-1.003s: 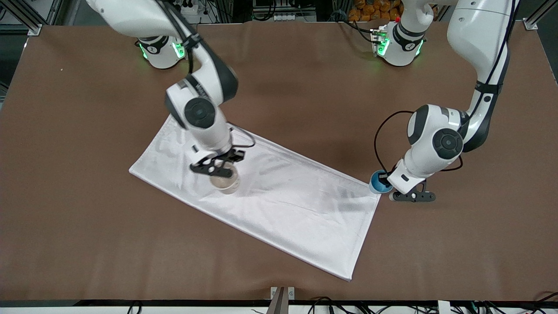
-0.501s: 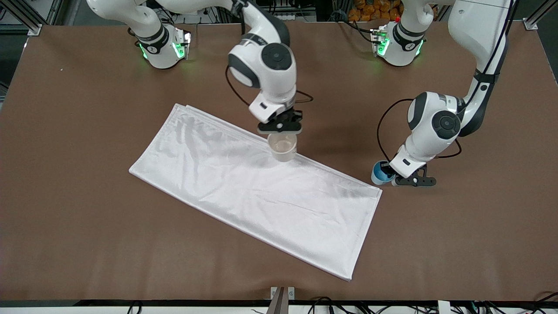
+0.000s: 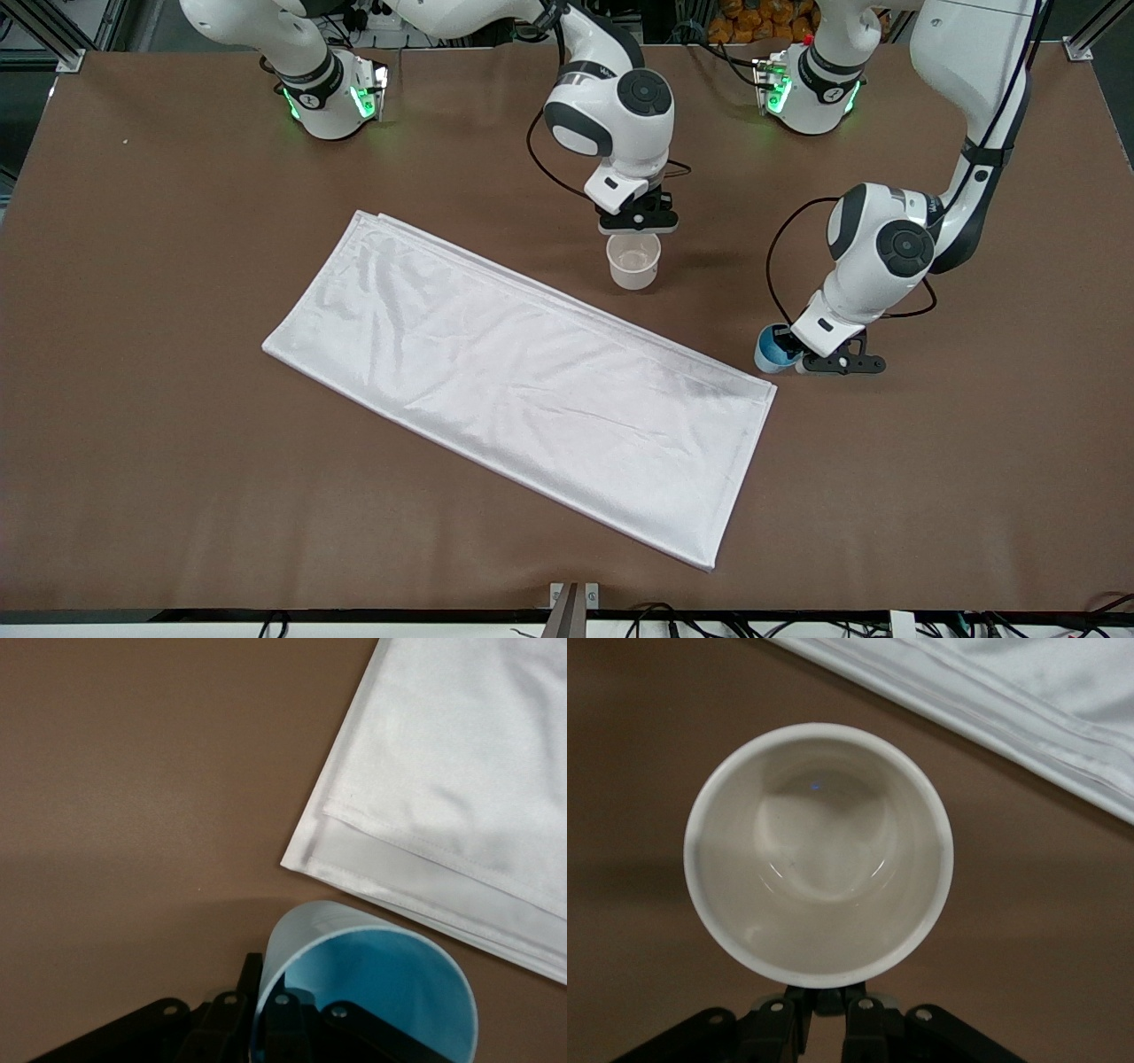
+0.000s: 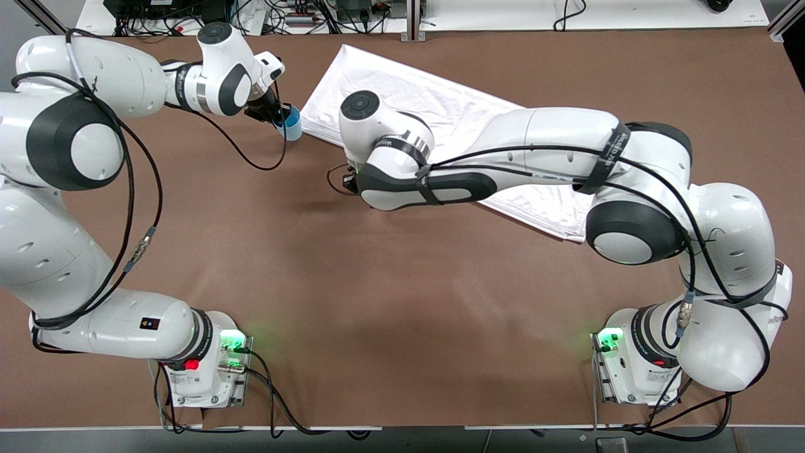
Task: Place blue cup into white mug on table
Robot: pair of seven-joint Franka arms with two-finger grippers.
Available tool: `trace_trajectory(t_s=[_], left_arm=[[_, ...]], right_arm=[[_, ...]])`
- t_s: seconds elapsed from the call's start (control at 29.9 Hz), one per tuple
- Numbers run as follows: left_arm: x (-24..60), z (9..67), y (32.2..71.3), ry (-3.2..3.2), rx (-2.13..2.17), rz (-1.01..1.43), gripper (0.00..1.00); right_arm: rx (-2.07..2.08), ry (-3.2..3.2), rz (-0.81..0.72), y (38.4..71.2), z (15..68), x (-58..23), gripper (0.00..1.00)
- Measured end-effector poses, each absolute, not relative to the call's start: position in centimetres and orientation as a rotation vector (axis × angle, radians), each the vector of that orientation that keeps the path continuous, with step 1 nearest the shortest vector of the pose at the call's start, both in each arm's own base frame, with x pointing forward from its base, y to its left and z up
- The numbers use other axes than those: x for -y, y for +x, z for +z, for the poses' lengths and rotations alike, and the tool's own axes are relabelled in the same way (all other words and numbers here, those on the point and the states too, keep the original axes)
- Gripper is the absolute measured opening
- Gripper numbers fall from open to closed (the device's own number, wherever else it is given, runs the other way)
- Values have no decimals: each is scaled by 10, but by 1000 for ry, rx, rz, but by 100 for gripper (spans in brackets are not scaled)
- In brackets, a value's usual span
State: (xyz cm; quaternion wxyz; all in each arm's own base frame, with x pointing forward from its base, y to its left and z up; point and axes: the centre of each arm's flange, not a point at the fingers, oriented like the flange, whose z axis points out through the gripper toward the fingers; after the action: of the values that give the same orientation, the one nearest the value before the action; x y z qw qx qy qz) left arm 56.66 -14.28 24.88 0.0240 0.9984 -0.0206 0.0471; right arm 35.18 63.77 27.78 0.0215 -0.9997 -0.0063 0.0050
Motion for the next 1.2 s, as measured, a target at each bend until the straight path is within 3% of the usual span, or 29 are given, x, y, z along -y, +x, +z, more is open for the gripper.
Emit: trace_trajectory(t_s=[0.74,0.9,1.04,1.2], left_arm=[[143,248,566,3090,64,142,4],[143,248,566,3090,64,142,4],[143,248,566,3090,64,142,4],[143,249,565,3090,65,145,4]], right_arm=[[67,-3042,-58,349,252,-652,20],[56,-3031,-72,354,260,-654,41],[47,-3046,-68,357,272,-653,63],[20,-3096,-51,366,310,-647,84]])
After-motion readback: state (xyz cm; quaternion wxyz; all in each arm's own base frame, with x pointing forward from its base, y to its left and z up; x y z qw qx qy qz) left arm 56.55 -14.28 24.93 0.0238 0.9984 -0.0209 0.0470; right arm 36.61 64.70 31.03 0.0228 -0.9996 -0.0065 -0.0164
